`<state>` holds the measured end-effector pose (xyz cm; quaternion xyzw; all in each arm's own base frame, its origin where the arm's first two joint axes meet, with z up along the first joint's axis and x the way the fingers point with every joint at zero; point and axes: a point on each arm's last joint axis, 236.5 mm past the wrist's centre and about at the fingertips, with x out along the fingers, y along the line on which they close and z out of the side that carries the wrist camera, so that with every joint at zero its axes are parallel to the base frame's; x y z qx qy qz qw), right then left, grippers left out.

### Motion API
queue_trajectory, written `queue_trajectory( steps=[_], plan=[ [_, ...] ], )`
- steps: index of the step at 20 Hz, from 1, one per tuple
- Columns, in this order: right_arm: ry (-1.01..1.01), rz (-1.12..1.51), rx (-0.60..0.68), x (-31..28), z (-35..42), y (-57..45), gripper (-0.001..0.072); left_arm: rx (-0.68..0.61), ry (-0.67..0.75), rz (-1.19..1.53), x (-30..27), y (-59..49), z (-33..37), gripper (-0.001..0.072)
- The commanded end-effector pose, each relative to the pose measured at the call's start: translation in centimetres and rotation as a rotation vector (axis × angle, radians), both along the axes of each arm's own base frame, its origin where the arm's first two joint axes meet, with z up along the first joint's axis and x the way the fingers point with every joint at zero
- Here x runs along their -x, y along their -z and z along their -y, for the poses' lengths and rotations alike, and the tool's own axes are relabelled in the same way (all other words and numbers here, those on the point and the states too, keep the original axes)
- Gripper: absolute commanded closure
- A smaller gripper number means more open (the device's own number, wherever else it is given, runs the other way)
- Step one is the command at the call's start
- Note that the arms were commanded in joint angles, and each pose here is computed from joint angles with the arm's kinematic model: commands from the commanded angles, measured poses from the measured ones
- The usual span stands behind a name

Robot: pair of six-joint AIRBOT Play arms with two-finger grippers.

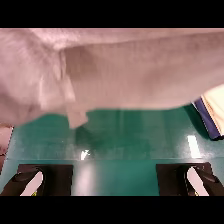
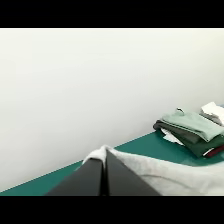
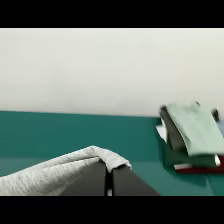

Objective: Fold the shirts.

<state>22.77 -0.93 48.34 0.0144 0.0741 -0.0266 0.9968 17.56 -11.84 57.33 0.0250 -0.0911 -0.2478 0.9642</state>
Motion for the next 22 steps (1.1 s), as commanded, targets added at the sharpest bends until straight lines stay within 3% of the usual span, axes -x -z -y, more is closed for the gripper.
queue_trajectory(
  steps=[1, 7, 12, 14, 16, 22],
  plan=[
    [0.069, -0.232, -0.032, -1.1, 2.6, 4.3, 0.0697, -0.011, -0.03, -0.078, -2.3, 2.6, -0.9, 0.0687],
    [-0.022, -0.904, -0.246, -9.5, 5.1, 24.1, 0.0697, -0.033, 0.071, -0.842, -15.0, 24.9, -1.9, 0.0686],
    [-0.145, -1.34, -0.335, -13.2, 1.9, 39.7, 0.0697, -0.026, 0.207, -1.295, -20.5, 42.1, 0.9, 0.0686],
    [-0.166, -1.404, -0.342, -15.1, 0.8, 44.1, 0.0697, -0.059, 0.225, -1.296, -23.7, 46.2, 1.4, 0.0686],
    [-0.168, -1.372, -0.333, -18.0, 0.0, 47.2, 0.0697, 0.004, 0.131, -1.241, -28.4, 48.8, 0.5, 0.0686],
    [-0.108, -1.022, -0.303, -27.2, 0.1, 47.4, 0.0698, 0.135, -0.131, -0.913, -37.7, 46.5, -3.9, 0.0686]
  ],
)
